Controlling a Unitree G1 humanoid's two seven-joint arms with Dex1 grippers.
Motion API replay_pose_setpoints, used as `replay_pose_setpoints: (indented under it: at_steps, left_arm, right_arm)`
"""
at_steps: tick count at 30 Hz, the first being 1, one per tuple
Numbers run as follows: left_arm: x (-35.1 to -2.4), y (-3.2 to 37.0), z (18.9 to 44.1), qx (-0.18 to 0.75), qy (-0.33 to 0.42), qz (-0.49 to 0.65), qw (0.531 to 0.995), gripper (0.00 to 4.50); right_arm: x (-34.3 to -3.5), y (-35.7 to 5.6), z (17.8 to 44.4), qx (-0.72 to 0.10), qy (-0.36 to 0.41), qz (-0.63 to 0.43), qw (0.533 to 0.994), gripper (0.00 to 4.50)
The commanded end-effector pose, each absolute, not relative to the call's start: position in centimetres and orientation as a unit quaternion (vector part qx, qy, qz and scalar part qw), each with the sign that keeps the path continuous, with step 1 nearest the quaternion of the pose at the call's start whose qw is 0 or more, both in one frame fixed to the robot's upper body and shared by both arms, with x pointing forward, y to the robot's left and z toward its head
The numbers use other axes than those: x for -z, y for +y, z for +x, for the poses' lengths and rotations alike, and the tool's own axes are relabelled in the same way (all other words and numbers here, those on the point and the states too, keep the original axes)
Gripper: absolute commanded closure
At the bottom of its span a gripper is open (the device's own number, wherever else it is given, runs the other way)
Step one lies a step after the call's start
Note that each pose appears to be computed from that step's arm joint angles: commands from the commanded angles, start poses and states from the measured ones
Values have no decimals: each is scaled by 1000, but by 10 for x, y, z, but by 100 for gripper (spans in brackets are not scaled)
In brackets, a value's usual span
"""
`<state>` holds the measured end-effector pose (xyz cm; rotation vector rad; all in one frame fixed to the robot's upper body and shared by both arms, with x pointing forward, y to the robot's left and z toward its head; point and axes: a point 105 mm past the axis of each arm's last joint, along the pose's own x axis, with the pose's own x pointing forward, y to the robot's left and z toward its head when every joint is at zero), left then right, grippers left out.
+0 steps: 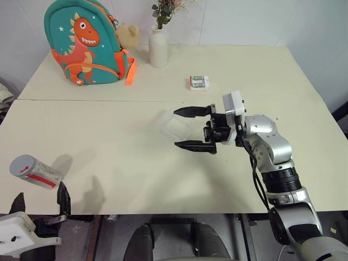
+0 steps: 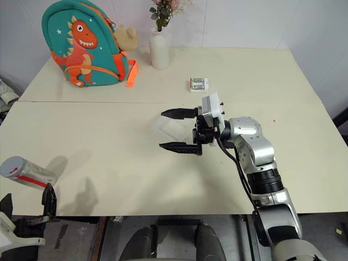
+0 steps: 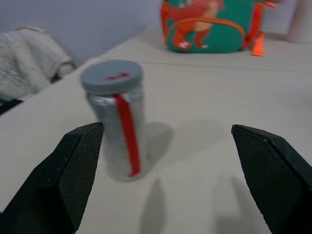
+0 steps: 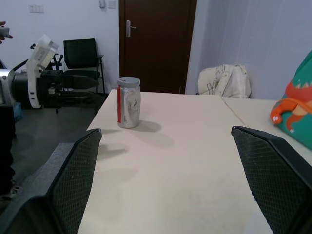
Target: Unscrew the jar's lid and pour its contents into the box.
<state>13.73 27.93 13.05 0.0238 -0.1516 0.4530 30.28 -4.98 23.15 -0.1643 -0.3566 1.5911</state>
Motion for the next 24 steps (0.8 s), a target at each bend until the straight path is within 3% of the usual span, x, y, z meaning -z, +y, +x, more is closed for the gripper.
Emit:
replay_pose_setpoints:
  at_steps: [1, 6, 24]
  left_arm:
    - [-132, 289, 135, -270, -89, 5, 959, 4]
    - [-128, 300, 140, -304, -96, -22, 948, 4]
    - [-126, 319, 184, -290, -85, -16, 953, 4]
  right_arm:
    - [-241, -51, 299, -709, -180, -83, 677, 0]
    - [-243, -52, 299, -701, -183, -84, 684, 0]
    - [-247, -52, 293, -691, -191, -83, 692, 0]
